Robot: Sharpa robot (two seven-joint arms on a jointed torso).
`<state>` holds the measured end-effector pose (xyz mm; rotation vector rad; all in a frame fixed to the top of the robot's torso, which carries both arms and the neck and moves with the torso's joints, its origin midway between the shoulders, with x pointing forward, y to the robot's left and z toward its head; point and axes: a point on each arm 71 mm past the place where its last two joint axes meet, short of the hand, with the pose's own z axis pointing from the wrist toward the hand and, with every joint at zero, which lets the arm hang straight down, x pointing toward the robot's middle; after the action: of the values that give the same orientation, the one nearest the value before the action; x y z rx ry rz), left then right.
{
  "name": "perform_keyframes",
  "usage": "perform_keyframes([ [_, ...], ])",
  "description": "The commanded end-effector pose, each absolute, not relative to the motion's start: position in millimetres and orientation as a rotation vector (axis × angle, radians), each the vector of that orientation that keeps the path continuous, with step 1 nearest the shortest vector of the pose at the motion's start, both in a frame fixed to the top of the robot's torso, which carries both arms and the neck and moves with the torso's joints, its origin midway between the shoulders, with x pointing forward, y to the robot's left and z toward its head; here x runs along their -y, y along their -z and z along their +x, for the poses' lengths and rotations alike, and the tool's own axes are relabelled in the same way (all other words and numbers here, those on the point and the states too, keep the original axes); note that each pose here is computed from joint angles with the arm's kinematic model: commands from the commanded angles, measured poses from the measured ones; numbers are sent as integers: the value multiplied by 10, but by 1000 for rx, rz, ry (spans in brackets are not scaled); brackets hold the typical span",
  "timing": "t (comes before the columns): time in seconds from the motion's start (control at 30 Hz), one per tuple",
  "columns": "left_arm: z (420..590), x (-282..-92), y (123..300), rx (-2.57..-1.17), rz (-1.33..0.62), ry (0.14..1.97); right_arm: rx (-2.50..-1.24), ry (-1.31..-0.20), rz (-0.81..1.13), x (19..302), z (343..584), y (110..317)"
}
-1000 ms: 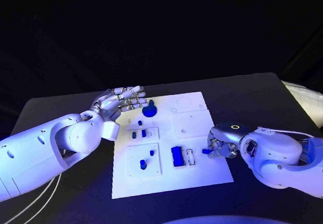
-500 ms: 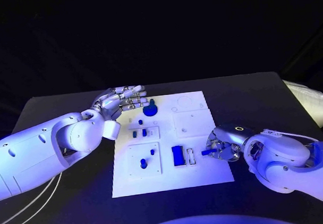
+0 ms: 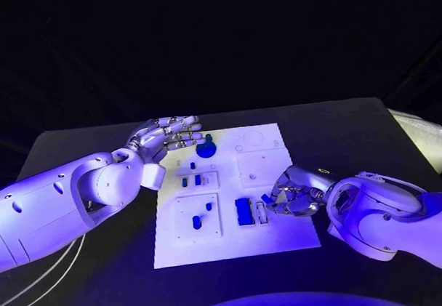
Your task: Assemble the parts on the task board
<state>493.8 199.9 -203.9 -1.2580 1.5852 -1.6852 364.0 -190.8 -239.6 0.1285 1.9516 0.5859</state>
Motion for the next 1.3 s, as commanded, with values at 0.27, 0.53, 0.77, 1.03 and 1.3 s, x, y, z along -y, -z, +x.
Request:
perform_keyframes([
  [0.27, 4928, -1972, 2025, -1591, -1243, 1709, -2070, -565, 141, 1793, 3649, 2521],
  [0.53, 4926, -1971, 2024, -1593, -1241, 1713, -2087, -537, 125, 1743, 3661, 2574],
  [0.77, 4923, -1967, 2023, -1597, -1239, 1720, -2075, -496, 108, 1760, 3681, 2584],
  [1.03, 4923, -1968, 2024, -1599, -1239, 1720, -2053, -471, 91, 1777, 3684, 2569],
  [1.3, 4925, -1959, 2025, -1601, -1237, 1721, -2073, -476, 95, 1768, 3676, 2580],
])
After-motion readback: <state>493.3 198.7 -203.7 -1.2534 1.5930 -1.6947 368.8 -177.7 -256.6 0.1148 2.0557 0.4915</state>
